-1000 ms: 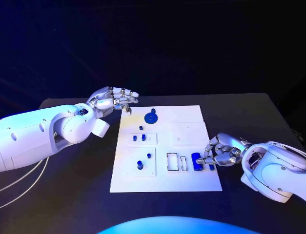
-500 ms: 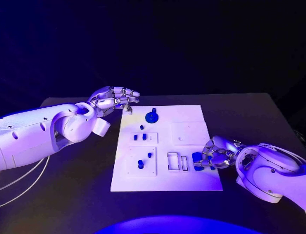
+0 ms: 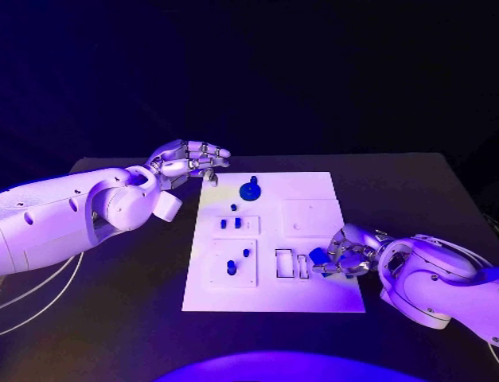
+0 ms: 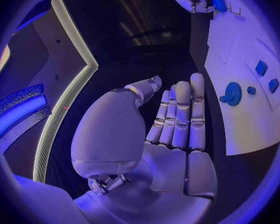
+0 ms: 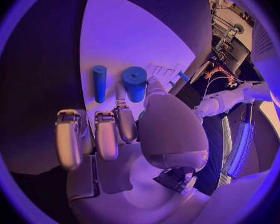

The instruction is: Assemble the parts on the task board

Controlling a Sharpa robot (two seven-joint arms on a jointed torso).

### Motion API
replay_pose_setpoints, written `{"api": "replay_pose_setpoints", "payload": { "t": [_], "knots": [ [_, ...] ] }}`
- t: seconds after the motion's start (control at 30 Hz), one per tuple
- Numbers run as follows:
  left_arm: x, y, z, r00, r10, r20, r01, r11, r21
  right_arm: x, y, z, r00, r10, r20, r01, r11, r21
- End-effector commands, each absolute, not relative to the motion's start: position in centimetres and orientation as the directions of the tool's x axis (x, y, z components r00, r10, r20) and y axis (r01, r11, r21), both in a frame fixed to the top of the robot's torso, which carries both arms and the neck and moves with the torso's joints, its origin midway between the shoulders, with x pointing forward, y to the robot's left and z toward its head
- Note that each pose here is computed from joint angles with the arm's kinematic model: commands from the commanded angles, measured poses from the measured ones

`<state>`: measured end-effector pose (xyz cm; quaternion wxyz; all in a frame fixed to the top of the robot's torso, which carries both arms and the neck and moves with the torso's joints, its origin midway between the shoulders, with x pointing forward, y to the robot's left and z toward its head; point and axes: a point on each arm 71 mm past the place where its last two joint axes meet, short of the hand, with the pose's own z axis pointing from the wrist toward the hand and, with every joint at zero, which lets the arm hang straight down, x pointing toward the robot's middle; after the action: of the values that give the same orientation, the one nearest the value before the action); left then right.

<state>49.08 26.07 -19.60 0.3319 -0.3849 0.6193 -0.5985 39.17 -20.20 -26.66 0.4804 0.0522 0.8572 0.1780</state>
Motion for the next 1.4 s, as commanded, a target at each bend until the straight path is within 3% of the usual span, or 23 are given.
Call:
{"api": "replay_pose_setpoints", "payload": {
  "t": [0.03,0.43,0.77,1.0,1.4],
  "knots": [
    [49.0,25.8,-19.5,-0.5,-0.864,0.06,-0.08,-0.023,-0.997,39.0,-20.0,-27.6,-0.564,0.223,-0.795,-0.085,0.942,0.325],
    [49.0,25.8,-19.5,-0.502,-0.863,0.061,-0.084,-0.021,-0.996,38.8,-19.6,-27.4,-0.52,0.303,-0.799,-0.063,0.919,0.39],
    [49.0,25.7,-19.6,-0.505,-0.861,0.062,-0.088,-0.02,-0.996,39.0,-19.2,-24.3,-0.474,0.442,-0.761,-0.035,0.854,0.518],
    [49.0,25.6,-19.6,-0.507,-0.859,0.063,-0.089,-0.021,-0.996,38.8,-17.7,-23.7,-0.526,0.457,-0.717,-0.033,0.832,0.555],
    [48.9,25.4,-19.6,-0.514,-0.855,0.066,-0.094,-0.021,-0.995,38.2,-15.5,-25.2,-0.624,0.397,-0.673,-0.039,0.844,0.534]
  ]
}}
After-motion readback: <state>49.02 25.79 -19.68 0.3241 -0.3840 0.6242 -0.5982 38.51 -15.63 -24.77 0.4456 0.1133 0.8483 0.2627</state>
